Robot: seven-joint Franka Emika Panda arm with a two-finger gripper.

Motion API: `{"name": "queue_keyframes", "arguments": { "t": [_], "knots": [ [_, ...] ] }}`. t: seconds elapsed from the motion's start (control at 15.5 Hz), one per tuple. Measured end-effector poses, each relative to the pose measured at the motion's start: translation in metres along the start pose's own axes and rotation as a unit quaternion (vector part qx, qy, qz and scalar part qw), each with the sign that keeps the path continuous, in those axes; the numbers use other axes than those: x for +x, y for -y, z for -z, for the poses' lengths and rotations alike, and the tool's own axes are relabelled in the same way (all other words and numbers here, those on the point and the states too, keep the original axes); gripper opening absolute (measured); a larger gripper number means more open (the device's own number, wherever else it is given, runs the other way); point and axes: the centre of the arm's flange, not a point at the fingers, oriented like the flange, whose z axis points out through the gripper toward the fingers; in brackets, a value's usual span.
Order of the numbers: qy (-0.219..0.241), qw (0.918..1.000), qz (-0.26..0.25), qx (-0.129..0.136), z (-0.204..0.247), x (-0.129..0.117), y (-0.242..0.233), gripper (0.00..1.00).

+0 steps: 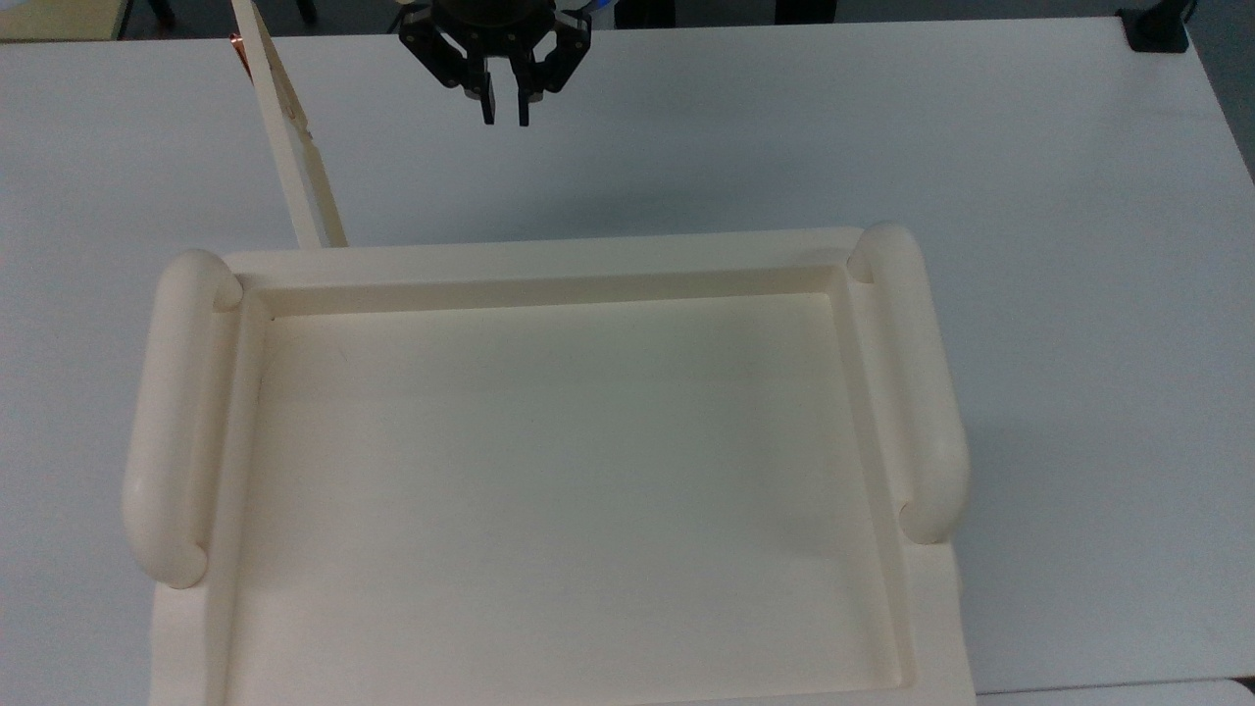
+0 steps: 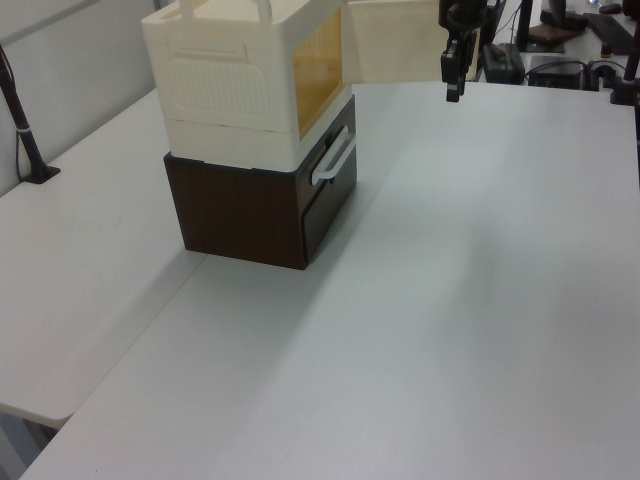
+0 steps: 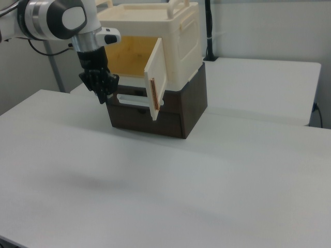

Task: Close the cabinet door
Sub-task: 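Move the gripper up beside the open cream cabinet door's inner face, then push the cream door with the gripper, swinging it shut against the cabinet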

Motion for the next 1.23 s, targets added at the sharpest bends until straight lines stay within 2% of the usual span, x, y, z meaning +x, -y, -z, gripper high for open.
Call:
{"name": "queue_keyframes", "arguments": {
  "t": [0.13, 0.19, 0.52, 0.9, 1.23],
  "knots": [
    [0.0, 1.0, 0.0, 0.0, 0.0, 0.0, 0.0, 0.06],
    [0.0, 1.0, 0.0, 0.0, 0.001, 0.0, 0.0, 0.01],
    [-0.015, 0.9999, -0.002, 0.0, 0.015, -0.001, -0.002, 0.01],
    [-0.101, 0.9946, -0.025, 0.001, 0.102, -0.011, -0.029, 0.01],
    [-0.148, 0.9864, -0.07, -0.007, 0.146, -0.023, -0.084, 0.01]
  ]
}}
